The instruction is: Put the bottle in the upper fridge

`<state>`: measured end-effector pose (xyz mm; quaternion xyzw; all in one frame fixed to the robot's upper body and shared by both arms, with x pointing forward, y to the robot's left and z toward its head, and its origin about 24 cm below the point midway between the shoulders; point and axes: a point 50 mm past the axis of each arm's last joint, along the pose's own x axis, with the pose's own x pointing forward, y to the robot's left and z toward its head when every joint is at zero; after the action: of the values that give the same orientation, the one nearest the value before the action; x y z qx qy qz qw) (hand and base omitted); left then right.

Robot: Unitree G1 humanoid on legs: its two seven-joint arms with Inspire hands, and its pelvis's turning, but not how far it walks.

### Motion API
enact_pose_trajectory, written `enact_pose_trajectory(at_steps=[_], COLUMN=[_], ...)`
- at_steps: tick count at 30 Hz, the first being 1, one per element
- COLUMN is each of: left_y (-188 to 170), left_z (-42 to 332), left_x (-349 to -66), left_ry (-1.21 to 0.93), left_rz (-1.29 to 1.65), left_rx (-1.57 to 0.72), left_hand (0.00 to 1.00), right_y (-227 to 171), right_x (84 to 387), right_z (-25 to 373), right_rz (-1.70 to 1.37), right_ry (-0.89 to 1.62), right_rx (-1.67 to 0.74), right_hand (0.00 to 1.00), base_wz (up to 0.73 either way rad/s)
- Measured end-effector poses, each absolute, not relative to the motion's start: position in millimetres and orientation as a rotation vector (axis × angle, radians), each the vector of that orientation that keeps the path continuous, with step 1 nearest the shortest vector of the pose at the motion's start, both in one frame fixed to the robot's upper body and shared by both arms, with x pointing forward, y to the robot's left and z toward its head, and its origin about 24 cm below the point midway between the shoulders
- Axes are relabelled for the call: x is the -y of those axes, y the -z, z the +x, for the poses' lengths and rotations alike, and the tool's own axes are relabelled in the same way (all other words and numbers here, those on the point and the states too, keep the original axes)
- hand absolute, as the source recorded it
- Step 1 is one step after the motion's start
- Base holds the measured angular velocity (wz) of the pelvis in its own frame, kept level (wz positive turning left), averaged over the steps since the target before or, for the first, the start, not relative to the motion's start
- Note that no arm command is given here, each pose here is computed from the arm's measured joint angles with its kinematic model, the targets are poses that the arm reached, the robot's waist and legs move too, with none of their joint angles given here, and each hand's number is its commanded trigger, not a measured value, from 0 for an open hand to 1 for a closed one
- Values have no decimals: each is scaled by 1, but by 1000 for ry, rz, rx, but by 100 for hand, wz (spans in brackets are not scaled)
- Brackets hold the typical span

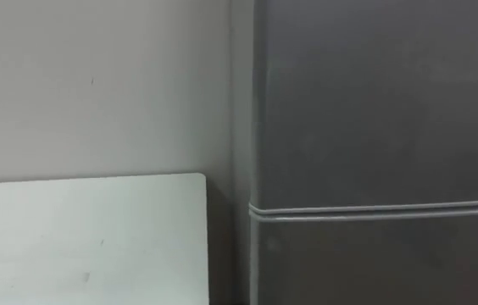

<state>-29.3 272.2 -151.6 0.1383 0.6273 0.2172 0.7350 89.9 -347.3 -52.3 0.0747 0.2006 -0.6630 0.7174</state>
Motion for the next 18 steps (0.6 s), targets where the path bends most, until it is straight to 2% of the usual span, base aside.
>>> enact_pose_trajectory(at_steps=[6,11,18], left_y=[153,154,154], left_z=[-29,-29,-31], left_x=[-267,-266,-264], left_ry=[-459,-459,-453], left_rz=[301,296,297], left_rx=[-1380,-1379,-1384], left_hand=[0,0,0], right_y=[92,103,125], right_x=[325,321,307], right_z=[66,49,25], right_rz=[96,28,-103], right_ry=[1393,1357,1116], right_rx=[-685,-784,-967], right_hand=[0,0,0], base_wz=[-1,0,1])
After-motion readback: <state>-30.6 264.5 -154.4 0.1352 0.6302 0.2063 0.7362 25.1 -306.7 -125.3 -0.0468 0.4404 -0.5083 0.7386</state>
